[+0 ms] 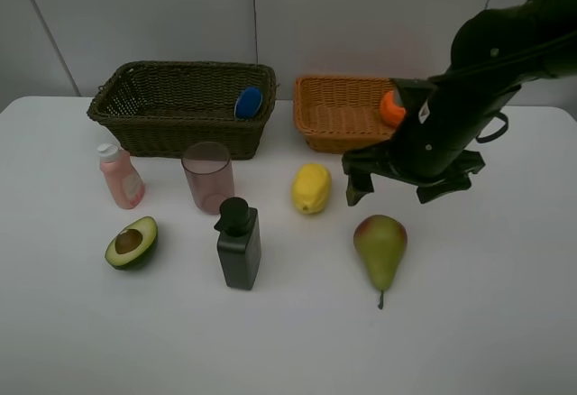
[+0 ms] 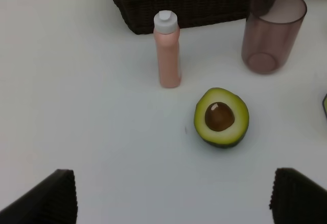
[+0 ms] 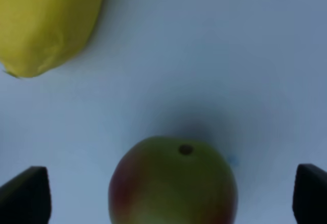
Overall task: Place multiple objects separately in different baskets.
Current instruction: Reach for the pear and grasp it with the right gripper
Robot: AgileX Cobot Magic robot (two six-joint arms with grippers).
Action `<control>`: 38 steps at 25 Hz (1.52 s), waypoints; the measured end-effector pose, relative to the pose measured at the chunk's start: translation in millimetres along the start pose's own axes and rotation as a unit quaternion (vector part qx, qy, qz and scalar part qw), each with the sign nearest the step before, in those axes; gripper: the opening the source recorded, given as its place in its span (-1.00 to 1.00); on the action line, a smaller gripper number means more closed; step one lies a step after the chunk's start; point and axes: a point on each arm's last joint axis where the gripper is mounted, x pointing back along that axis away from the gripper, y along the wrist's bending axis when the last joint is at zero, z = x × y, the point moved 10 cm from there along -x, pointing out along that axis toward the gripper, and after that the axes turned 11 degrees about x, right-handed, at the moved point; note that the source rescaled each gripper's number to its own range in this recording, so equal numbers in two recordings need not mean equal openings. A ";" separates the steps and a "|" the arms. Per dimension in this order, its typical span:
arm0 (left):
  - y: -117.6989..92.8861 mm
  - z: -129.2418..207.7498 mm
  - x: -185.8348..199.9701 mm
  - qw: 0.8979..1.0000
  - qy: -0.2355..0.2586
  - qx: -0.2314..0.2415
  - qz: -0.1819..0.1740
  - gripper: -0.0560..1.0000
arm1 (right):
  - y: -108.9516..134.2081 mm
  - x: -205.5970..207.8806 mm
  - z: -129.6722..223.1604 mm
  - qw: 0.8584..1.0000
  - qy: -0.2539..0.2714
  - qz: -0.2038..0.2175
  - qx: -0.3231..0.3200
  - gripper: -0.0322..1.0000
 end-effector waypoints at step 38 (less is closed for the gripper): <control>0.0 0.0 0.0 1.000 0.000 0.000 0.000 1.00 | 1.9 -44.0 33.8 0.997 0.070 -0.003 -0.033 1.00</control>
